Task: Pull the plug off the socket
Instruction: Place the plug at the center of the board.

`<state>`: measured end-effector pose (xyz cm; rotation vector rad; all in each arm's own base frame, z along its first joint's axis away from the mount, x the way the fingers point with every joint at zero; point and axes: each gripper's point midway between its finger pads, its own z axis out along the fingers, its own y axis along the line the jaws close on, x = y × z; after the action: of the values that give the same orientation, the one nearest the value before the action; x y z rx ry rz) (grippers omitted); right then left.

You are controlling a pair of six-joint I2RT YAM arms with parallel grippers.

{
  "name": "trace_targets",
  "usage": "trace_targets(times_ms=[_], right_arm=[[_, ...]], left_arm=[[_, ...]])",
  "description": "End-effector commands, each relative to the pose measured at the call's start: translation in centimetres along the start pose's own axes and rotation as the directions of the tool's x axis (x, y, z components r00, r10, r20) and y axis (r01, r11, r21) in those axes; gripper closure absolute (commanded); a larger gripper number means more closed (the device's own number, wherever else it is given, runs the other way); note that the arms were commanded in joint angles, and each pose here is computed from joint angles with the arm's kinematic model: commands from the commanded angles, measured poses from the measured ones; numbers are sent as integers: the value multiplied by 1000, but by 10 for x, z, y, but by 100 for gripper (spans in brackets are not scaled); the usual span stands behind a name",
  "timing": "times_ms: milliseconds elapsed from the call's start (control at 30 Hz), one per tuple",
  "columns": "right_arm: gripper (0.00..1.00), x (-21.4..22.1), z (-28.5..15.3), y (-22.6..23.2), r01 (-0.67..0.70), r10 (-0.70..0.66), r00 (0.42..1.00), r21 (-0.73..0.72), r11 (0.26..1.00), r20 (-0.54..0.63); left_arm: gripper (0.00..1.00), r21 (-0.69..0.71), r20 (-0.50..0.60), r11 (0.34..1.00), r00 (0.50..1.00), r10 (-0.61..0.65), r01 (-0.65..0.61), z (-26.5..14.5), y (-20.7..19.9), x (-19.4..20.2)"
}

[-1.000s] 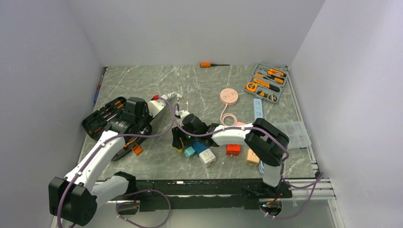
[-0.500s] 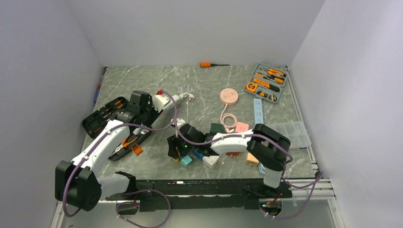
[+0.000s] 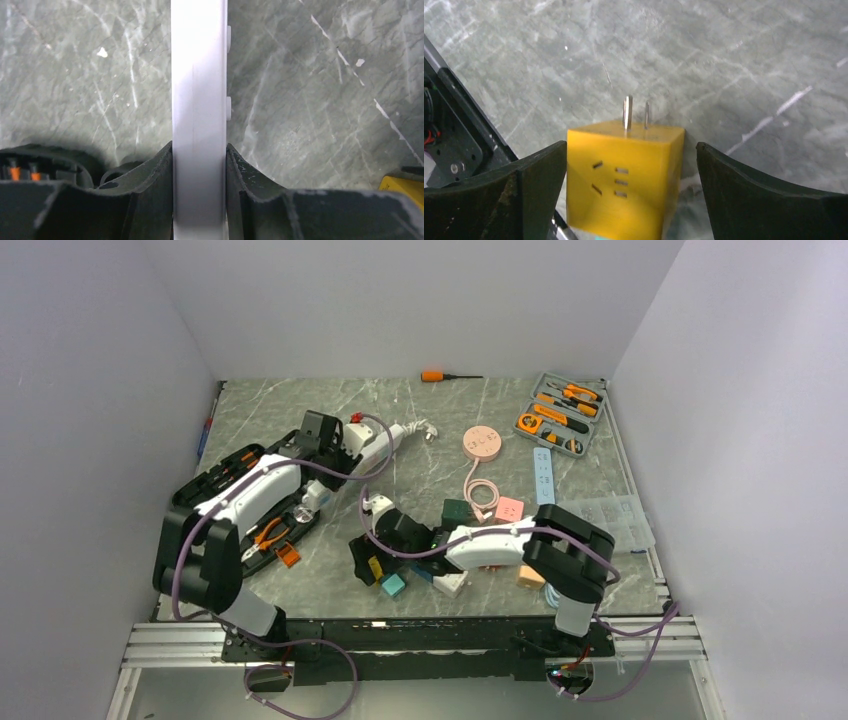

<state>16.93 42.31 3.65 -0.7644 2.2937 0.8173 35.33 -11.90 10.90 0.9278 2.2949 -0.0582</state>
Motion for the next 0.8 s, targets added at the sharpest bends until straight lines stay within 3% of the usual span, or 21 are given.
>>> trace_targets(times_ms=[0, 133, 300, 367, 433, 500, 667, 767], right_arm=[[0, -15, -35, -6, 43, -45, 998, 61, 997, 35], [0, -33, -69, -9, 54, -63, 994, 104, 993, 86], [0, -37, -108, -29, 24, -46, 992, 187, 982, 118], [0, -32, -118, -40, 7, -32, 994, 225, 974, 107], [1, -24, -128, -49, -9, -16, 995, 256, 967, 94], [3, -12, -138, -56, -37, 15, 997, 279, 960, 79], [23, 32, -154, -72, -129, 127, 991, 316, 940, 29], [19, 49, -158, -84, -164, 166, 986, 345, 924, 25]], left_arm=[[82, 76, 40, 997, 999, -30, 27, 7, -11, -25], [74, 106, 15, 993, 999, -45, 43, 14, -16, -24], [51, 118, -11, 992, 999, -39, 40, 13, -19, -17], [34, 111, -16, 993, 999, -35, 37, 7, -17, -18], [2, 105, -10, 994, 999, -34, 35, -7, -14, -25], [1, 101, -8, 994, 999, -32, 33, -29, -12, -34], [1, 117, 51, 993, 999, 12, -18, -107, -8, -58], [1, 111, 88, 993, 996, 29, -38, -142, -10, -63]])
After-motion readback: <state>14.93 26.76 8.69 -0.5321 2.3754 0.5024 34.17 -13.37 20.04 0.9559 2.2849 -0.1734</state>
